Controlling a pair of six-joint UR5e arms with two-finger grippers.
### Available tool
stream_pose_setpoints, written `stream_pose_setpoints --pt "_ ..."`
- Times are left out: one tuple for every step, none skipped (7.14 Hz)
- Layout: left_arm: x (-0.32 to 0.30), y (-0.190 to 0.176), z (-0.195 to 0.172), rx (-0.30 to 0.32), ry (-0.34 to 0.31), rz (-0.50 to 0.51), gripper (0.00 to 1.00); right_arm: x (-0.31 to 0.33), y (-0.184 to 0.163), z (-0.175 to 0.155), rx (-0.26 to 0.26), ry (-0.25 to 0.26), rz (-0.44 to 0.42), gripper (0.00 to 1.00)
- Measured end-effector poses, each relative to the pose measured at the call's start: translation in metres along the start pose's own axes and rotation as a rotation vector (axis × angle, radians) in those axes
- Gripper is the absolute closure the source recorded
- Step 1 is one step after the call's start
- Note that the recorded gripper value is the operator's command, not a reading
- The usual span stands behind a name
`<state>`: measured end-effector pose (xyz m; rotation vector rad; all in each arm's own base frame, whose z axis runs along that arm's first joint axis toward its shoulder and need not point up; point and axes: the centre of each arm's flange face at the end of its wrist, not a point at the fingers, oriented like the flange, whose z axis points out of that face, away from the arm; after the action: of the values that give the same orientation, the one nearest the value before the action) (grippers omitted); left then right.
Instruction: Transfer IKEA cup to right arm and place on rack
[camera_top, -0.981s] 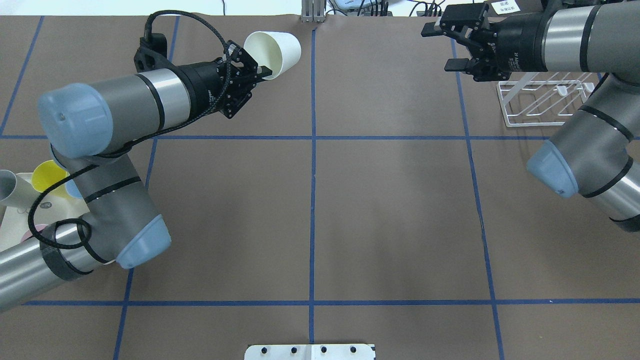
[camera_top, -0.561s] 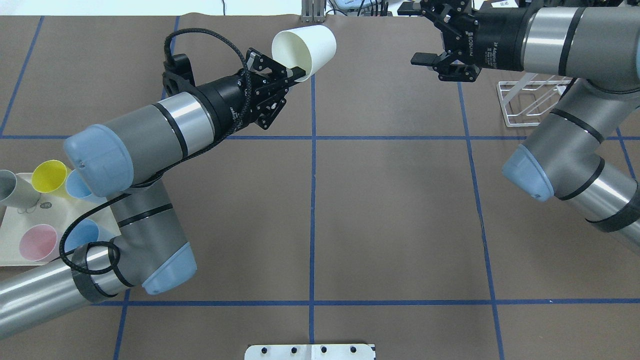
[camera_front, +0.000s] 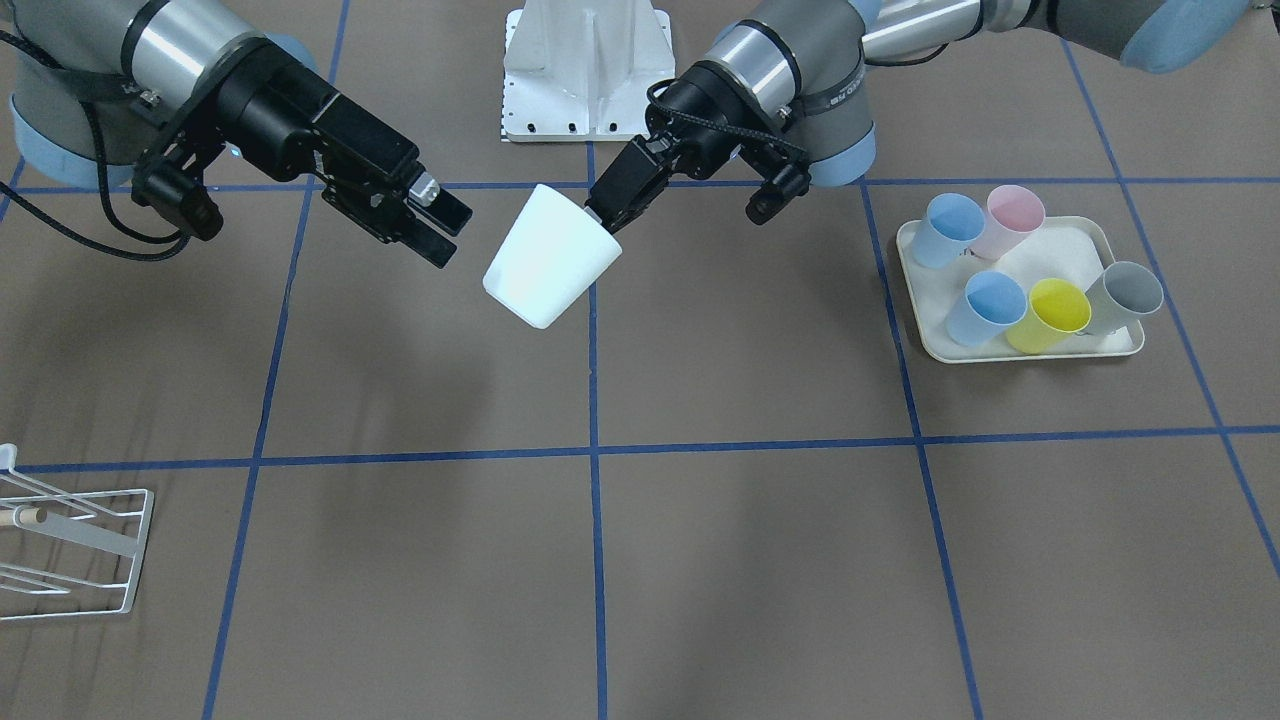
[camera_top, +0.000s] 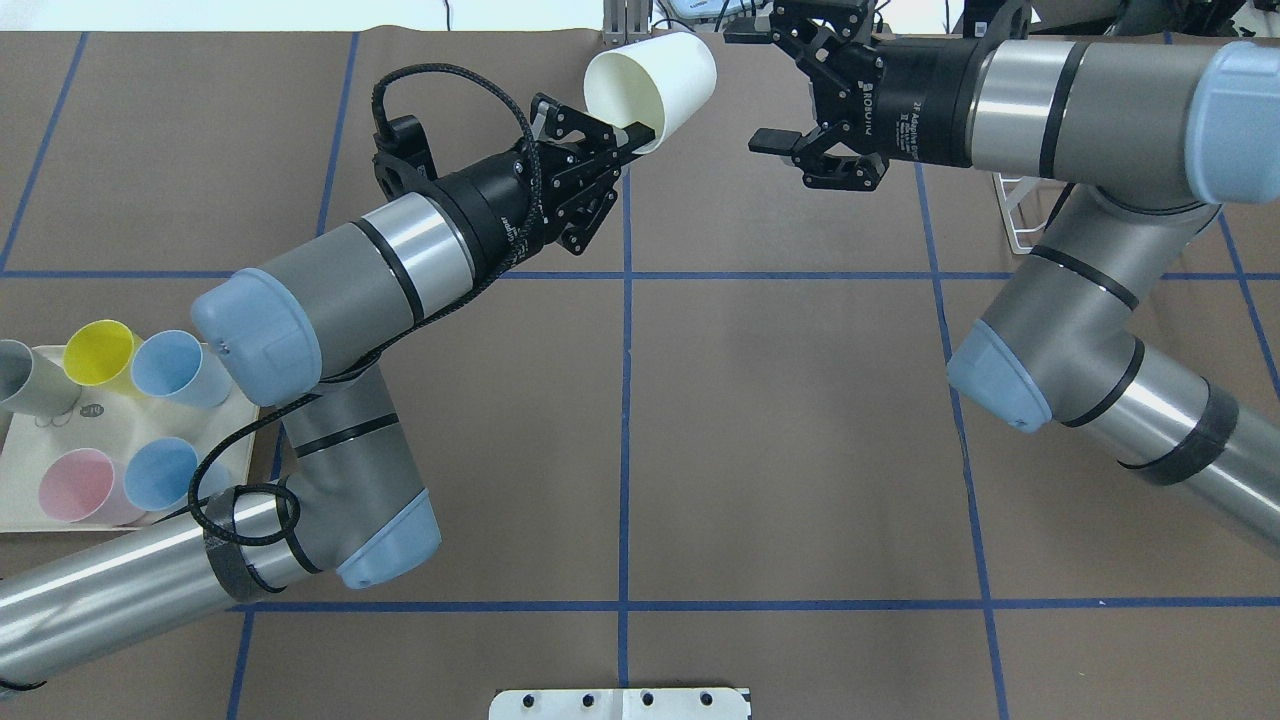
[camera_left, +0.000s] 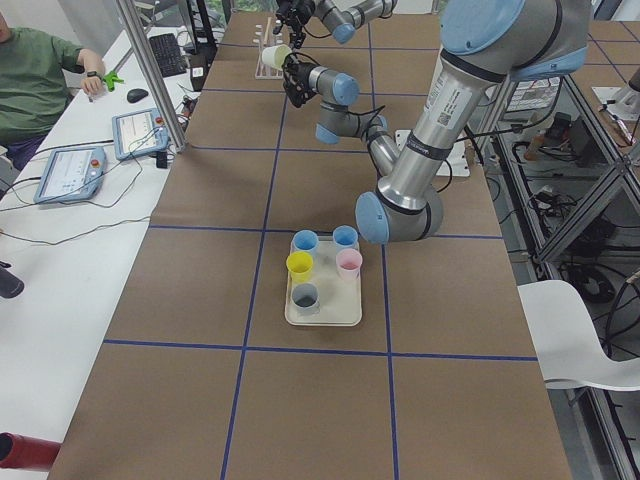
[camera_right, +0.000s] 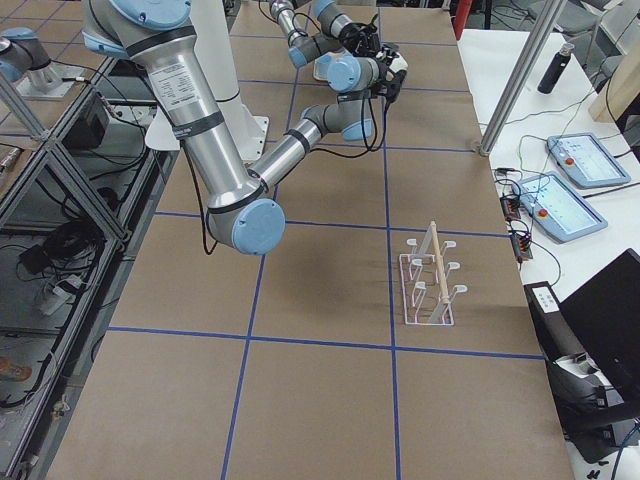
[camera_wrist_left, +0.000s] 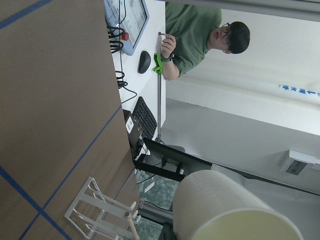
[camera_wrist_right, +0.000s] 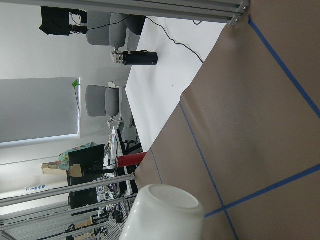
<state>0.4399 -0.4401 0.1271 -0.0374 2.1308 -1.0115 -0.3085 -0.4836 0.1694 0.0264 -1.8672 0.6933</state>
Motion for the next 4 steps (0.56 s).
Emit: stream_pose_setpoints --pt "-0.0031 -0.0024 -0.0025 -0.003 0.004 -0.002 1.00 0.0027 0.0030 0.0032 -0.003 0.002 0.007 0.00" --pt "-0.0047 -0.0031 -0.0037 -0.005 0.005 -0.004 1.00 0.0045 0.0040 0.0049 -0.004 0.005 0.012 0.00" --pt "-0.0046 -0.0023 -0.0038 -0.007 0.007 -0.007 1.00 0.0048 0.0044 0.0056 -0.004 0.005 0.016 0.00" --pt "-0.0039 -0.0012 -0.0034 -0.009 0.008 -0.010 1.00 0.0051 0.0042 0.0062 -0.003 0.006 0.019 0.00"
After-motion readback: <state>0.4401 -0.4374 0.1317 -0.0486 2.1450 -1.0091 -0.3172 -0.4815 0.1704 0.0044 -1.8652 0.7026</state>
